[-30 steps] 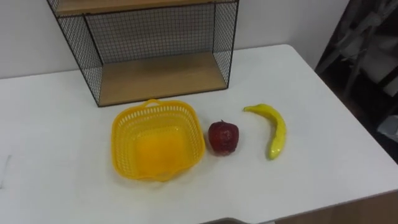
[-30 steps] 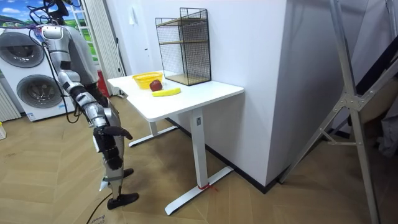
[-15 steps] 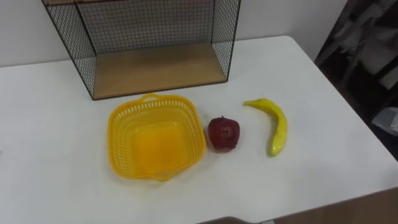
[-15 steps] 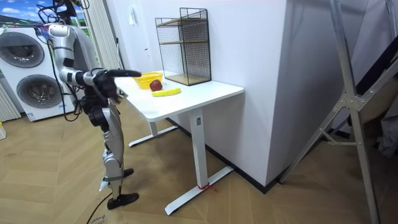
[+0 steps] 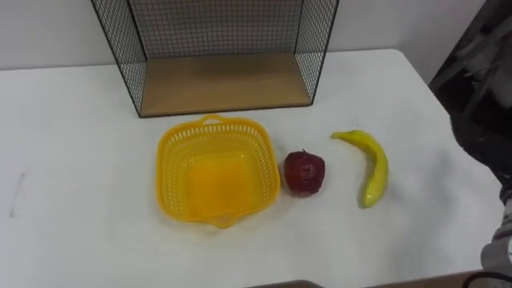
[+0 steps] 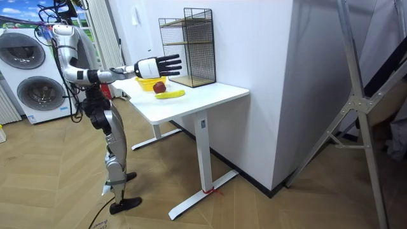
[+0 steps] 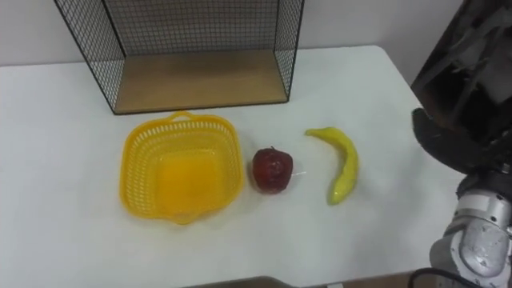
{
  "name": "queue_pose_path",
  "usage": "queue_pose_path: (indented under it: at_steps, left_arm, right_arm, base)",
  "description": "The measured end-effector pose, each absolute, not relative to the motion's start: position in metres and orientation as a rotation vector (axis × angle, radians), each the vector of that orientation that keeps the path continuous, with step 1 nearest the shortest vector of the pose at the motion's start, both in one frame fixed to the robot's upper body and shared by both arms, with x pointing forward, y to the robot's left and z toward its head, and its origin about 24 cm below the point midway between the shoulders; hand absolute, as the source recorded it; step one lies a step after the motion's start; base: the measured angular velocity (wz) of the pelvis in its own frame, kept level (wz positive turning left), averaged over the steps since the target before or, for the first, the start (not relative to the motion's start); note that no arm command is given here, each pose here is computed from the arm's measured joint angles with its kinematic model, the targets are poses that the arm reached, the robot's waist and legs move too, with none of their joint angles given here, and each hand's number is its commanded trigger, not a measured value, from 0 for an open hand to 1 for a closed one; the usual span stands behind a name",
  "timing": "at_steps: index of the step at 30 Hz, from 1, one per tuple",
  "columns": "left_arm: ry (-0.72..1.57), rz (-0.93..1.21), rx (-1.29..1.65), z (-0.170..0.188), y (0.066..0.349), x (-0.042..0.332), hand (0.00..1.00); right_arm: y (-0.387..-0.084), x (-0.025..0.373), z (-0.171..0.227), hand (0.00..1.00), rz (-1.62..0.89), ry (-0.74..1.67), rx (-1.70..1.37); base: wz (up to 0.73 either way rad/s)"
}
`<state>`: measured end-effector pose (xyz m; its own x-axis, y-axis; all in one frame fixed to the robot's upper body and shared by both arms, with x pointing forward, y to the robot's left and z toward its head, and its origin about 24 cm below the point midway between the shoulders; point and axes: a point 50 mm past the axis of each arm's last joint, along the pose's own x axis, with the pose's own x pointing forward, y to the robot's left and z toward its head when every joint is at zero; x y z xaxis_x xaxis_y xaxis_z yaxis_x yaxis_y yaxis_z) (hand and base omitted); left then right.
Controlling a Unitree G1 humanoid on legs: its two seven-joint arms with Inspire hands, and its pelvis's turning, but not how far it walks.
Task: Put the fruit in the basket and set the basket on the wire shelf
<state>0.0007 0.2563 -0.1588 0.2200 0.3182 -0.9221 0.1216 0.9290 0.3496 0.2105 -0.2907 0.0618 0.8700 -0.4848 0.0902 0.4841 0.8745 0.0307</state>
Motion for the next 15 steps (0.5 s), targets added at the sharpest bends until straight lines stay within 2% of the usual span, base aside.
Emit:
queue_pose_path:
  at_steps: [8,15]
  left_arm:
    - [1.345,0.094,0.400,-0.159,0.255,0.005,0.00]
    - [1.348,0.085,0.400,-0.159,0.258,0.010,0.00]
  right_arm:
    - [-0.251,0.227,0.057,0.00,-0.175,-0.072,-0.067]
    - [-0.233,0.229,0.048,0.00,0.005,-0.010,-0.184]
  base:
    - [0.10]
    - [0.09]
